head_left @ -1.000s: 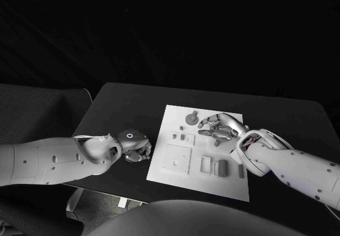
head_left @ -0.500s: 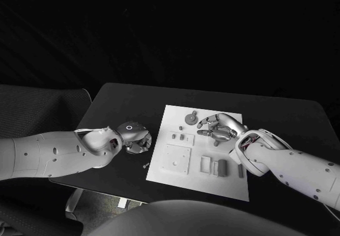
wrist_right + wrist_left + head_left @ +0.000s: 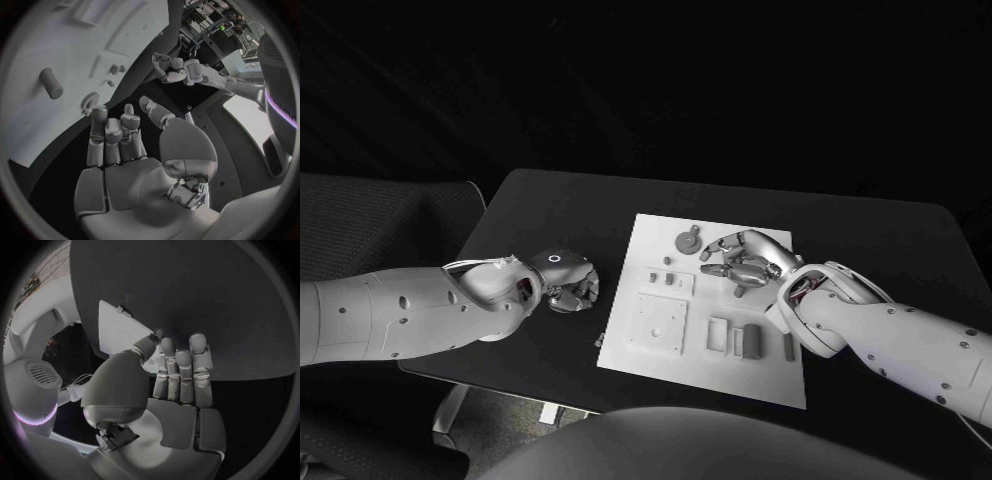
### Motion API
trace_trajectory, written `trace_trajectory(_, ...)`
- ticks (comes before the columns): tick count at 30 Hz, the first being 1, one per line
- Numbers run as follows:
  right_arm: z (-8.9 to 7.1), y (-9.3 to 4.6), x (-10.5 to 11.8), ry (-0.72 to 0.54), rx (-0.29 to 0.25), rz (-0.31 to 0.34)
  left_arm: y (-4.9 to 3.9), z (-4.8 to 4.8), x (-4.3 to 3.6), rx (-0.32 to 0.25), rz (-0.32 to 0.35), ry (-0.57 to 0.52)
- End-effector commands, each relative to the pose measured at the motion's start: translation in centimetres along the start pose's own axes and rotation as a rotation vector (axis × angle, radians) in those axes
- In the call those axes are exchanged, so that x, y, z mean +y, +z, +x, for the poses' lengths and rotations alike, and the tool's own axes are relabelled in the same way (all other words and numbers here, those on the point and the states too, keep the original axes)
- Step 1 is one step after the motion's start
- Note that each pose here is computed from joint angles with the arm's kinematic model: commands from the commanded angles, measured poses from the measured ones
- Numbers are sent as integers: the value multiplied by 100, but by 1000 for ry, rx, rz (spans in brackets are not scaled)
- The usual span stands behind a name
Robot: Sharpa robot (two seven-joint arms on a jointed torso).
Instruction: Assemble the parts on the task board
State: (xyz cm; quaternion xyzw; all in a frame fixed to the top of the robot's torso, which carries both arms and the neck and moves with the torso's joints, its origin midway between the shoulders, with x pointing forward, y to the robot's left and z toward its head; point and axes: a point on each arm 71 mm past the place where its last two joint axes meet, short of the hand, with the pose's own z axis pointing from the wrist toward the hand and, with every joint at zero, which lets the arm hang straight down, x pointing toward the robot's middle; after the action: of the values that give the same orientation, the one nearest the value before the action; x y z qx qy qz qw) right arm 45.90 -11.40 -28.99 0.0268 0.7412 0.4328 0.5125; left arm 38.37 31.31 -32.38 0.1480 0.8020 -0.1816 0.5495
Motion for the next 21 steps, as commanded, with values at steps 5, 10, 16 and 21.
trace_trajectory(5, 20, -1, 21, -3, 17, -13, -54, 32, -47, 64, 34, -106)
trace_trajectory(10, 18, -4, 15, -3, 17, -11, -90, 36, -83, 79, 32, -109)
trace_trajectory(16, 20, -1, 19, -3, 17, -12, -115, 50, -148, 110, 37, -111)
trace_trajectory(21, 21, 1, 19, -3, 18, -12, -114, 61, -189, 120, 42, -115)
